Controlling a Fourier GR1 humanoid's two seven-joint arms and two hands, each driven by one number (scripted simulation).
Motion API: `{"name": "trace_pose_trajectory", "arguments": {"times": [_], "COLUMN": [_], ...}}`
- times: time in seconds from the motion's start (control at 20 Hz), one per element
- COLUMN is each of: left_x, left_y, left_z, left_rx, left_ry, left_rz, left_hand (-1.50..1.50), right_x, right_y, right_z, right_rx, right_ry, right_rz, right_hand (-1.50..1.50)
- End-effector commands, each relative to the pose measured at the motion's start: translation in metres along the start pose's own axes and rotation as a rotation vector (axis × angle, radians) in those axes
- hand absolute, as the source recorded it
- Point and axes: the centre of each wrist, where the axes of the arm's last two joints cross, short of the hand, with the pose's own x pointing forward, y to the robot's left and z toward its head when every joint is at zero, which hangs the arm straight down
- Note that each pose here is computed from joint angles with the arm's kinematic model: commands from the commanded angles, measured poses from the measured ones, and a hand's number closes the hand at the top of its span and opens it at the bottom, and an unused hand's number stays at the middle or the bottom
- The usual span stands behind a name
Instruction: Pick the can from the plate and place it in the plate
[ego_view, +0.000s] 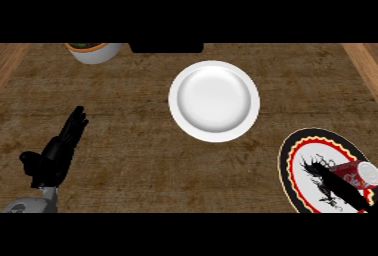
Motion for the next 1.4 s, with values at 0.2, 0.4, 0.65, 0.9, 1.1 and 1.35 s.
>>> {"name": "trace_pose_trajectory", "arguments": {"times": [0.2, 0.4, 0.65, 0.9, 1.1, 1.35], "left_x": [0.0, -0.005, 0.004, 0.004, -0.012, 0.001], "left_y": [-0.003, 0.006, -0.02, -0.009, -0.002, -0.001], "left_z": [-0.001, -0.001, -0.014, -0.013, -0.002, -0.011], "left_rx": [-0.012, -0.006, -0.019, -0.023, -0.003, -0.009], "left_ry": [0.006, -0.015, -0.02, 0.001, -0.013, -0.013], "left_rz": [-0.003, 0.001, 0.004, 0.009, 0.014, 0.012], "left_hand": [0.0, 0.0, 0.0, 0.0, 0.0, 0.0], "right_x": [0.02, 0.057, 0.068, 0.062, 0.045, 0.053], "right_y": [-0.048, -0.038, -0.029, -0.038, -0.037, -0.023], "right_z": [-0.001, 0.009, -0.01, -0.022, -0.026, -0.039], "right_rx": [0.23, 0.284, 0.333, 0.366, 0.396, 0.435], "right_ry": [0.204, 0.292, 0.38, 0.436, 0.476, 0.481], "right_rz": [0.337, 0.369, 0.424, 0.476, 0.54, 0.537], "right_hand": [-1.5, -1.5, -1.5, -1.5, -1.5, -1.5]}}
